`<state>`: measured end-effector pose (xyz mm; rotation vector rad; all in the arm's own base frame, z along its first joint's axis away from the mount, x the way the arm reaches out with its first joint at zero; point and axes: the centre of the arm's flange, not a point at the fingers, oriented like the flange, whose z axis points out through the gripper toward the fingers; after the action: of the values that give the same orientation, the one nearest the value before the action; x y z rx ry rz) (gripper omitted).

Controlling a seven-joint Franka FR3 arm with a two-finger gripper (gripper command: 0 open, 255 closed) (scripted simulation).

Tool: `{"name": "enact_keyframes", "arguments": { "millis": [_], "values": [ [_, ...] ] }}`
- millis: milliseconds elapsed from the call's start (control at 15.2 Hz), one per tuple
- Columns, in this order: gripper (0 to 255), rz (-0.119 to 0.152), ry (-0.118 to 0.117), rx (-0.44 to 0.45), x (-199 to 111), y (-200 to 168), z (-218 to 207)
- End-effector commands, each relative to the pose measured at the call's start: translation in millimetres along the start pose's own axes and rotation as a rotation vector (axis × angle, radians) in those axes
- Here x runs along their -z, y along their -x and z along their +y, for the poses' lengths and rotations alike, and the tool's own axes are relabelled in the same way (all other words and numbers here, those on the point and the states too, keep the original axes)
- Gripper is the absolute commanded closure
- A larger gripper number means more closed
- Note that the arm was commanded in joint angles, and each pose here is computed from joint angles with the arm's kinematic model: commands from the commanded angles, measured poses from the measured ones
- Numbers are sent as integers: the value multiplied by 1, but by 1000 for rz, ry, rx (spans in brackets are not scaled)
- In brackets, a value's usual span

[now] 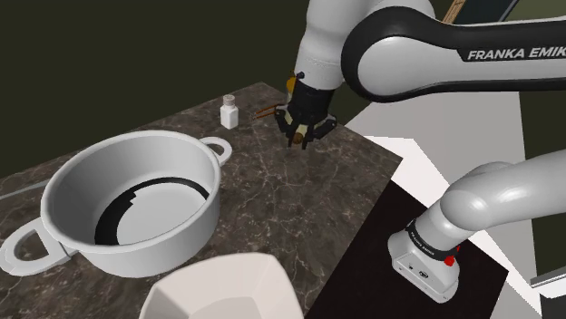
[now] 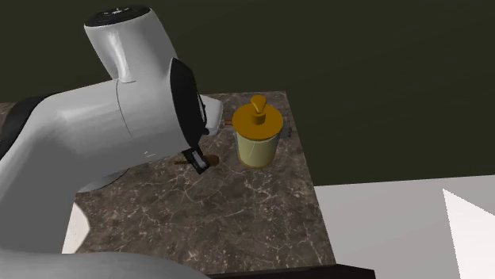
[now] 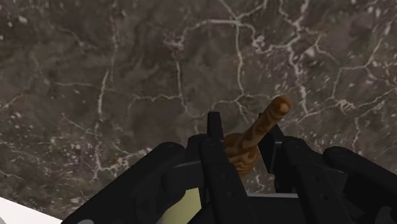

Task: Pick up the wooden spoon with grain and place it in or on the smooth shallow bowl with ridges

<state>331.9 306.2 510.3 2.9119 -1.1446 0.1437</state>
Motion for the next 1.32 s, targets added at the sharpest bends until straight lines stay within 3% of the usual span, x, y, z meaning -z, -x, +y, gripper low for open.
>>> {"name": "enact_keyframes", "arguments": {
  "millis": [0,462,1254],
  "values": [
    [255,0,0,0,11,0,0],
    [255,0,0,0,46,-3,-1],
    [255,0,0,0,61,151,-31]
  ]
}}
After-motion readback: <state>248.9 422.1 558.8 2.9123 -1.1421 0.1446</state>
